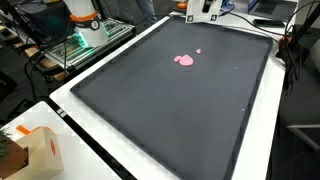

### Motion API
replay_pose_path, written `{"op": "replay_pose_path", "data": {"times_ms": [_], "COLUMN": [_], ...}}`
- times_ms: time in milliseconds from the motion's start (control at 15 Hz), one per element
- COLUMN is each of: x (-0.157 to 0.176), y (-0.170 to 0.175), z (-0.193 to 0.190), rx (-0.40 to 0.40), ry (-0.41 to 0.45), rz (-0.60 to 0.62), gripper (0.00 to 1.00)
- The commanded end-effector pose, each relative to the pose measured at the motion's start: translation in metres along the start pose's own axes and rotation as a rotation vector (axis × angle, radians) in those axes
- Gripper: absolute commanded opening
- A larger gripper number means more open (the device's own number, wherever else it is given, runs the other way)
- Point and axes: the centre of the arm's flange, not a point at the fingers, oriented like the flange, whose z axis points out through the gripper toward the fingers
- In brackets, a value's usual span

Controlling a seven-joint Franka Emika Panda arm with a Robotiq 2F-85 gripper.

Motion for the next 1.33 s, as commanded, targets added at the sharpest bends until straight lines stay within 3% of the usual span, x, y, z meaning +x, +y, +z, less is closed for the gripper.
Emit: {"op": "replay_pose_path", "data": {"times_ms": [0, 400, 1267], "x": [-0.007, -0.021, -0.028], "y": [0.004, 0.006, 0.0], "z": [0.033, 0.085, 0.162], "rx": [0.049, 0.122, 0.08], "ry": [0.055, 0.065, 0.039], "rz": [-0.056, -0.095, -0.149], "gripper": [0.01, 0.01, 0.01]}}
